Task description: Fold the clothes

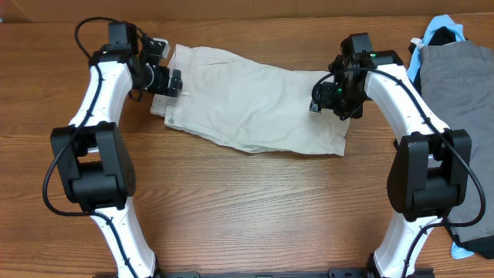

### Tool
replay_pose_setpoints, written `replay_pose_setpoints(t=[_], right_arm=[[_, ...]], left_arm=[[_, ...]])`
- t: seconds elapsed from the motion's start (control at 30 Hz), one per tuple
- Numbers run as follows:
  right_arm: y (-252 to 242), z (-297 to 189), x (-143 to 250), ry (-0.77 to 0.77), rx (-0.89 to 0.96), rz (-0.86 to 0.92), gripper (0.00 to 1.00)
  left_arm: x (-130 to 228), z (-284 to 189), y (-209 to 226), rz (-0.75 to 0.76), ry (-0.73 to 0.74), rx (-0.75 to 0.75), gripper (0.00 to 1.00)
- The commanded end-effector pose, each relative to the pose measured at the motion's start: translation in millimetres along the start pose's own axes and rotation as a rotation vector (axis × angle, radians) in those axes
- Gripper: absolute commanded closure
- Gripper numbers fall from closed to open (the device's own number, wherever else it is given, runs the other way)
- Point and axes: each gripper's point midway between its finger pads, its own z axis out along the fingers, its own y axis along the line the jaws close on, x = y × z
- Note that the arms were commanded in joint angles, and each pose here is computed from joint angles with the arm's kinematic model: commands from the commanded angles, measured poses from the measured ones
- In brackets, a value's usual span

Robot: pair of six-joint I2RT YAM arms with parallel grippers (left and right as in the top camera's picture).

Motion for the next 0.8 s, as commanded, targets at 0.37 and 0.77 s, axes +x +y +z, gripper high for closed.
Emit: replay_pose_setpoints(t=[0.37, 0.77], right_arm=[[1.4, -14.3, 0.7, -0.026, 0.003, 0.003, 0.2], [1.9, -14.4, -1.8, -0.036, 0.001, 0.0, 0.2]], left_arm=[[8.4, 35.7, -0.4, -0.004, 0.021, 0.069, 0.0], [29.5, 47.1, -43.5, -0.051, 0.106, 0.235, 0.05]])
